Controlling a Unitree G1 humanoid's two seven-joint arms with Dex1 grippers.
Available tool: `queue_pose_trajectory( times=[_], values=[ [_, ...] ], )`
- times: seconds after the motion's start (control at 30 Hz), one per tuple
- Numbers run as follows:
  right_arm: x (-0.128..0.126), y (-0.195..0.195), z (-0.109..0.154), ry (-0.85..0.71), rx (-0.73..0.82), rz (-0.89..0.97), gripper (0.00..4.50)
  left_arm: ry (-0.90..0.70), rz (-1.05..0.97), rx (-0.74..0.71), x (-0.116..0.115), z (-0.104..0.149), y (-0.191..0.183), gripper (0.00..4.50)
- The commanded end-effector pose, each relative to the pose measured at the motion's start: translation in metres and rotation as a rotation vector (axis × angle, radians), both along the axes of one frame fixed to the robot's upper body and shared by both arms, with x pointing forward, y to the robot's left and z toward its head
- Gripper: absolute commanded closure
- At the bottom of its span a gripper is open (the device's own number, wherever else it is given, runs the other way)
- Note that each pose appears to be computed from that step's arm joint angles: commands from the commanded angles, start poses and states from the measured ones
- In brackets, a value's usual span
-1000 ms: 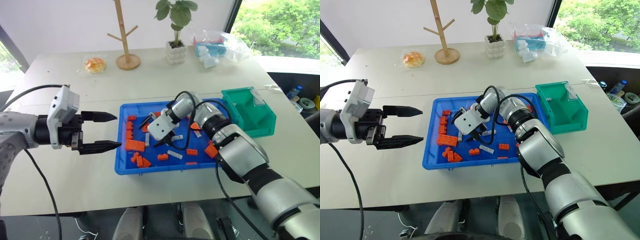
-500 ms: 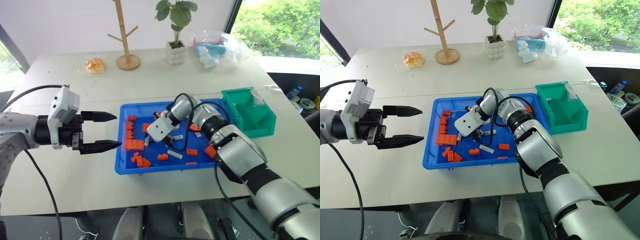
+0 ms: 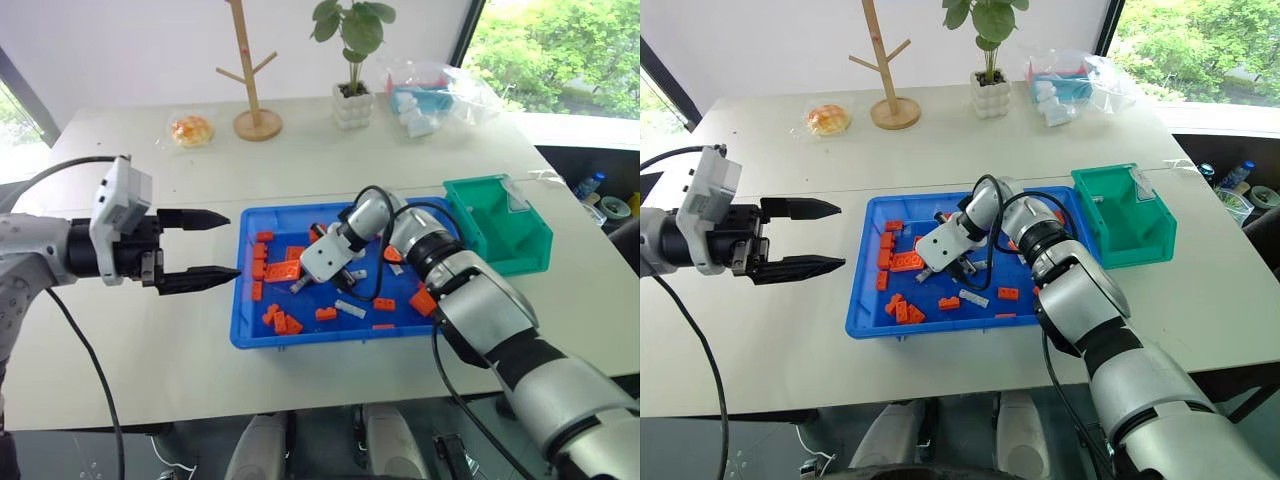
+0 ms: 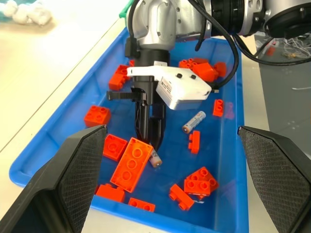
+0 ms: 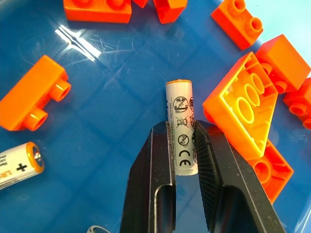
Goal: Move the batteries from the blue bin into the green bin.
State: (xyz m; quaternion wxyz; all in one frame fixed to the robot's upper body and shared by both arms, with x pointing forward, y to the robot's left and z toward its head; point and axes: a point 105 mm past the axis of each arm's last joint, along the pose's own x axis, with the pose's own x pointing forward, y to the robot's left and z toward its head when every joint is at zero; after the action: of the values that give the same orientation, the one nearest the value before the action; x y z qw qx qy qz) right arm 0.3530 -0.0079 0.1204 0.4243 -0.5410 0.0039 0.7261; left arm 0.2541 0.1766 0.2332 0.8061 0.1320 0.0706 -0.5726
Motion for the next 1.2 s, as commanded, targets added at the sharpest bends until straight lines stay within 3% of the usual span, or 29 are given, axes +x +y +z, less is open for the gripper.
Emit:
queue_pose_trajectory(
  times=[0.03,0.2,0.27,0.47,0.67,0.83,0.97,1.2],
  values=[
    [0.002,-0.012,0.024,0.036,0.045,-0.027,4.40,-0.030,-0.034,0.009,-0.002,0.004,-0.004,0.00],
    [-0.016,-0.032,0.070,0.119,0.149,-0.074,4.40,-0.014,-0.069,0.018,-0.003,-0.005,-0.011,0.00],
    [-0.024,-0.042,0.100,0.142,0.251,-0.144,4.40,-0.008,-0.091,0.011,-0.002,-0.008,-0.017,0.00],
    [-0.005,-0.104,0.153,0.034,0.532,-0.626,4.40,-0.006,-0.139,0.009,0.002,-0.011,-0.025,0.00],
    [-0.005,-0.209,0.151,-0.108,0.600,-1.100,4.40,-0.010,-0.162,-0.006,0.009,-0.007,-0.027,0.00],
    [-0.012,-0.270,0.138,-0.201,0.595,-1.381,4.40,-0.022,-0.170,-0.017,0.015,-0.004,-0.028,0.00],
    [-0.017,-0.296,0.124,-0.270,0.552,-1.484,4.40,-0.033,-0.174,-0.027,0.019,-0.002,-0.031,0.00],
    [-0.018,-0.305,0.104,-0.288,0.488,-1.531,0.88,-0.044,-0.175,-0.040,0.021,0.002,-0.034,0.00]
  ],
)
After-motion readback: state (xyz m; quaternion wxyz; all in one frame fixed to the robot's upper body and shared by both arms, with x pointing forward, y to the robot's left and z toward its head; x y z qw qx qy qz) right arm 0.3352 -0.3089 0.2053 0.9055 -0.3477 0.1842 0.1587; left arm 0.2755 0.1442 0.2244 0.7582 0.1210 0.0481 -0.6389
